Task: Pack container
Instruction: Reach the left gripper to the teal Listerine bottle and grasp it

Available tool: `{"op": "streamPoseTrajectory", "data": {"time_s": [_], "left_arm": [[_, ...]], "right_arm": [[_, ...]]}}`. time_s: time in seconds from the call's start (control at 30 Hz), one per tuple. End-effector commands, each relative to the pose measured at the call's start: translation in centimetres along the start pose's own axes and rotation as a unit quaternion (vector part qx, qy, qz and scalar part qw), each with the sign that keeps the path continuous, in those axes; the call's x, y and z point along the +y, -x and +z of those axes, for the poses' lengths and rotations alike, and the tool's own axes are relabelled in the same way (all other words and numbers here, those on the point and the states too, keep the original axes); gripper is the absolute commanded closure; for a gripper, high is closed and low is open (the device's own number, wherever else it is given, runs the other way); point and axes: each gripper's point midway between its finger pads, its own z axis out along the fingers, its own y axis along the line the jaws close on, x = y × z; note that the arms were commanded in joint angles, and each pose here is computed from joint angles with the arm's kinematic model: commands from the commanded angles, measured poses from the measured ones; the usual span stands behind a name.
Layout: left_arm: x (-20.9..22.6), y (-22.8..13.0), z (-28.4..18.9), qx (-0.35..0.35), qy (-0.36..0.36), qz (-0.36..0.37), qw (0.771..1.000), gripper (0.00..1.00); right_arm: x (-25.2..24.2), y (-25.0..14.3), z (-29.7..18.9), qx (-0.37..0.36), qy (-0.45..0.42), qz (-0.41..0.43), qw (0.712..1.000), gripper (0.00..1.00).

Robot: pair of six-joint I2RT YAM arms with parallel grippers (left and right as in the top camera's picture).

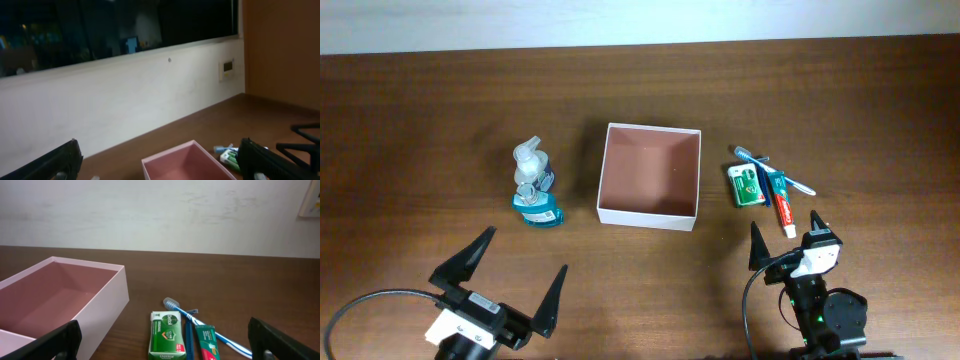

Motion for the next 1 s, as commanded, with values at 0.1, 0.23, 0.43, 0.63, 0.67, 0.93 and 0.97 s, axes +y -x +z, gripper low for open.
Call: {"op": "streamPoseTrajectory", "data": {"time_s": [0.1, 0.23, 0.43, 0.63, 0.67, 0.93, 0.97], "left_arm": [[6.4, -4.1, -1.0, 0.068, 0.195, -0.146, 0.968, 0.00], [6.8, -7.8, 0.5, 0.148, 0.199, -0.199, 0.948, 0.00], [7.4, -14.0, 4.9, 0.373, 0.153, -0.212, 0.890, 0.00], [8.8, -15.8, 7.7, 0.441, 0.149, -0.229, 0.855, 0.00], [8.9, -16.2, 7.8, 0.446, 0.149, -0.231, 0.852, 0.00], [9.4, -18.1, 7.9, 0.474, 0.161, -0.230, 0.835, 0.01], [9.5, -18.2, 8.0, 0.474, 0.161, -0.231, 0.834, 0.01]], "right_arm": [[-0.2, -0.2, 0.0, 0.001, -0.003, 0.000, 1.000, 0.02], [-0.2, -0.1, 0.0, 0.000, -0.003, 0.000, 1.000, 0.01], [-0.2, -0.1, 0.0, 0.000, -0.003, 0.000, 1.000, 0.01], [-0.2, -0.1, 0.0, 0.000, -0.003, 0.000, 1.000, 0.01], [-0.2, -0.2, 0.0, 0.001, -0.003, 0.000, 1.000, 0.01], [-0.2, -0.2, 0.0, 0.001, -0.003, 0.000, 1.000, 0.01], [-0.2, -0.1, 0.0, 0.000, -0.003, 0.000, 1.000, 0.01]]}}
